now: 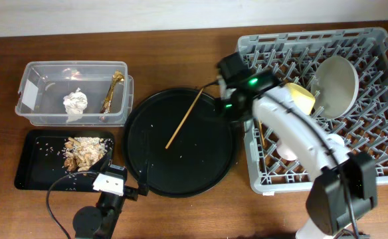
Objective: Sort waste into correct bins and load items into the dishwasher rack
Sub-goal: 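Place the chopsticks into the left edge of the dish rack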
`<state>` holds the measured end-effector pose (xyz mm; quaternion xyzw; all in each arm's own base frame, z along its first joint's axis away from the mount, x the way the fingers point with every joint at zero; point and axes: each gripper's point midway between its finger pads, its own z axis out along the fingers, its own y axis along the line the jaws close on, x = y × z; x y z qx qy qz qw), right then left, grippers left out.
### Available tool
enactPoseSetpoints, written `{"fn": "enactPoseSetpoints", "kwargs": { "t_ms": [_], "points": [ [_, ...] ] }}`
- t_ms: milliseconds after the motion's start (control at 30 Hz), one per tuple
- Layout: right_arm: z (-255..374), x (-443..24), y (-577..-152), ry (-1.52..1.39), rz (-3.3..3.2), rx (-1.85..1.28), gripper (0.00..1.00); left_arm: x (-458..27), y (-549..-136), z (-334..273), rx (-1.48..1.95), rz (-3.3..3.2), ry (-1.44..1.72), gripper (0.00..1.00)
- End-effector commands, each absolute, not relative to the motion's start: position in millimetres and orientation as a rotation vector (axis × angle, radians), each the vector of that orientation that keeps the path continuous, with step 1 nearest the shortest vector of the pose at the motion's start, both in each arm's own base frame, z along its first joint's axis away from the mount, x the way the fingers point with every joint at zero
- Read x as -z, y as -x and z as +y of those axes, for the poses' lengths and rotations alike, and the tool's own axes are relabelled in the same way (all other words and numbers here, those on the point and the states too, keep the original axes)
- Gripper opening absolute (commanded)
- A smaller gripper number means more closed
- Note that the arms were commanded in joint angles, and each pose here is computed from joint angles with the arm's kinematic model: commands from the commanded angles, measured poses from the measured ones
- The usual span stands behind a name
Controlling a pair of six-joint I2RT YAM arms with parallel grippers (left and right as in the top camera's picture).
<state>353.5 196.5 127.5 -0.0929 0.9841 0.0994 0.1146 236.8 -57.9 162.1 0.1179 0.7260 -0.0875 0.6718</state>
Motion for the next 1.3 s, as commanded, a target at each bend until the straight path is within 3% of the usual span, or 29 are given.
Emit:
{"fn": "enactPoseSetpoints", "kwargs": {
  "t_ms": [0,67,400,433,567,700,800,967,1133,1267],
  "points": [
    [268,-136,-332,0.217,2.858,-0.497,0.47,-161,-237,-58,0.191,1.631,-0.277,0.99],
    [285,-117,-342,0.046,2.822,-0.392,0.52,-161,-237,-58,0.191,1.631,-0.278,0.99],
    [283,-10,-392,-0.251,2.848,-0.313,0.51,-161,-237,-58,0.191,1.63,-0.278,0.99],
    [282,-3,-391,-0.252,2.864,-0.307,0.49,-161,-237,-58,0.191,1.631,-0.278,1.0],
    [272,6,-379,-0.257,2.919,-0.234,0.2,-161,-237,-58,0.19,1.631,-0.278,0.99],
    [249,11,-365,-0.284,2.981,-0.108,0.07,-161,-237,-58,0.191,1.631,-0.277,0.99],
    [234,-5,-357,-0.224,3.021,-0.068,0.04,-161,-237,-58,0.191,1.631,-0.278,0.99],
    [224,-93,-363,0.035,2.898,-0.149,0.04,-161,-237,-58,0.191,1.631,-0.277,0.99],
    [154,-169,-378,0.063,2.729,-0.053,0.04,-161,-237,-58,0.191,1.631,-0.278,0.99],
    [97,-163,-393,0.152,2.746,0.083,0.04,-161,-237,-58,0.191,1.631,-0.277,0.99]
  ]
}}
